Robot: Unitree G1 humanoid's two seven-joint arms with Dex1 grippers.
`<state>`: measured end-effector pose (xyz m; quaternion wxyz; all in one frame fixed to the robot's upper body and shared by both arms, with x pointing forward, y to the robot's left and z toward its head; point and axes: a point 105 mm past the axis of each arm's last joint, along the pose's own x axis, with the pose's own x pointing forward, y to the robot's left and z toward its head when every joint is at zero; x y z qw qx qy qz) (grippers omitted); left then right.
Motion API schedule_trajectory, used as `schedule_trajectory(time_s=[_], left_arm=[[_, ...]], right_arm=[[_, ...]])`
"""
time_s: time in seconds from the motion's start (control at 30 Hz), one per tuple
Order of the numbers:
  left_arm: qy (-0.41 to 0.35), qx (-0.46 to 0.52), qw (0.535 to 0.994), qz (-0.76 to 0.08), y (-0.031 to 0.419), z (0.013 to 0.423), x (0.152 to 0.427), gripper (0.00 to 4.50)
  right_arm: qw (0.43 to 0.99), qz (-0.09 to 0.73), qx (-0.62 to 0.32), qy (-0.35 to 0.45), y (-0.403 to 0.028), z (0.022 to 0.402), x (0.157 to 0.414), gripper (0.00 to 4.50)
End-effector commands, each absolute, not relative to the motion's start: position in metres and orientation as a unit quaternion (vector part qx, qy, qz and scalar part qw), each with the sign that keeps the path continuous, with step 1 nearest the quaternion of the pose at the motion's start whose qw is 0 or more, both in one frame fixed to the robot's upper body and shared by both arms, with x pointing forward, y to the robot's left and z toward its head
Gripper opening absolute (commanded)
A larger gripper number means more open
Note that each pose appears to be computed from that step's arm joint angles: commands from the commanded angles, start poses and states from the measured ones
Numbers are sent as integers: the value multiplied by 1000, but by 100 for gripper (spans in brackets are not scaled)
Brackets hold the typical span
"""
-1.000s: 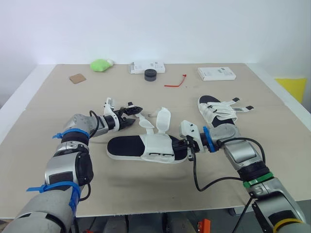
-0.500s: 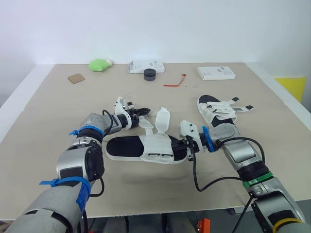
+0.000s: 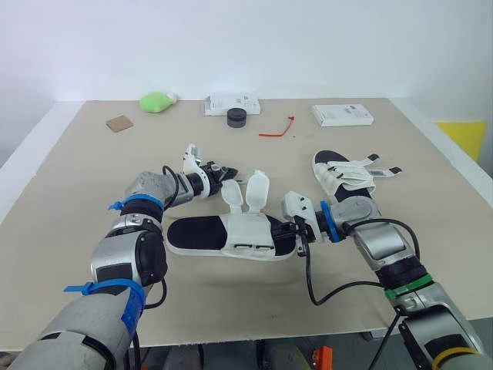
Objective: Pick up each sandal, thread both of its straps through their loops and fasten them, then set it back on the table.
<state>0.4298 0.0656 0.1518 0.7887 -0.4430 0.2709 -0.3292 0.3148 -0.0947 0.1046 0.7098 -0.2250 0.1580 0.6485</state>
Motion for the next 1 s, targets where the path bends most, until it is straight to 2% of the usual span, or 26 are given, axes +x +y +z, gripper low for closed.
schedule_trajectory(time_s=[0.03,0.1,0.17,0.3,0.43,0.57,0.67,0.8,1.0], left_arm=[[236,-456,779,-361,66,181,427,15],[223,-458,779,-364,67,186,426,15],[166,-408,802,-403,65,202,420,15],[61,-272,809,-518,45,221,381,15],[-23,-148,786,-600,36,220,342,15],[-93,-39,724,-682,33,208,297,15],[-128,101,668,-726,40,179,273,15],[-160,196,623,-740,53,156,268,15],[-259,376,544,-704,59,137,277,15]], right_arm=[[695,645,-219,232,-103,69,304,0],[695,644,-220,232,-103,69,304,0],[696,644,-219,231,-102,69,305,0],[696,644,-218,229,-100,70,305,0],[697,644,-218,229,-101,70,304,0],[696,644,-217,229,-101,69,302,0],[695,646,-216,230,-100,68,300,0],[694,647,-217,230,-100,68,300,0],[693,649,-216,229,-99,69,299,0]])
